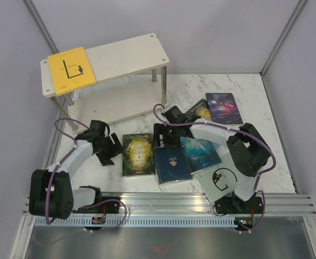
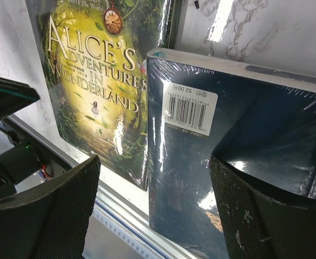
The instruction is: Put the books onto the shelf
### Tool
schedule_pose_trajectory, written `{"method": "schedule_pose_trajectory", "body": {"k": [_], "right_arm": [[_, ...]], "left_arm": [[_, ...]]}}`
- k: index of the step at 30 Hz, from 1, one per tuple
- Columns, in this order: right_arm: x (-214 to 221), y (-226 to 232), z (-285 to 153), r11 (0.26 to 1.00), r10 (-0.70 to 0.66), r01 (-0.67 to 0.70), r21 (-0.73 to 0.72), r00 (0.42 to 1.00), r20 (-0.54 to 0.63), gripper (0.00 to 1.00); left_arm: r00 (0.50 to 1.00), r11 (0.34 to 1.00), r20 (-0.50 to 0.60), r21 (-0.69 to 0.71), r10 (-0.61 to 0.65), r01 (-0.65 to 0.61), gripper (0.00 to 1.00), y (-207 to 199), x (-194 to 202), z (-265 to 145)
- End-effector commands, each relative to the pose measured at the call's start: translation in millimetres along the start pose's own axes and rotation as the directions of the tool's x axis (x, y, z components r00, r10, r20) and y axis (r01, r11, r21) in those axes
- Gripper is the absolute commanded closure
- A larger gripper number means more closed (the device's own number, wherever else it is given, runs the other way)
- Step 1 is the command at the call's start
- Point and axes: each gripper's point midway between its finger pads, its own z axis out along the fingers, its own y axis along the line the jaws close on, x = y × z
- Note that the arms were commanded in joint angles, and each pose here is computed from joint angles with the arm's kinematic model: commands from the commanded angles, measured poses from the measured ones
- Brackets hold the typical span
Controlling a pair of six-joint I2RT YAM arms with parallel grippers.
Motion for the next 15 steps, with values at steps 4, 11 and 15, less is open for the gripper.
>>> {"method": "schedule_pose_trajectory", "body": {"k": [4,11,15], "right_arm": [[34.6,-53.0,48.7,0.986,0.046,-0.028,0.165,0.993,-0.105,0.14],[45.4,-61.6,61.1,0.983,0.071,-0.043,0.178,0.986,-0.149,0.14],[51.9,-66.9,67.9,0.981,0.086,-0.053,0.185,0.981,-0.175,0.14]], "left_arm": [[0.998,0.996,-0.027,0.072,0.050,-0.048,0.20,-13.2,-13.0,33.7],[0.994,0.954,-0.104,0.300,0.020,0.012,0.22,-33.7,15.0,58.4],[0.993,0.906,-0.119,0.423,0.027,0.026,0.25,-48.3,26.0,53.0]]}}
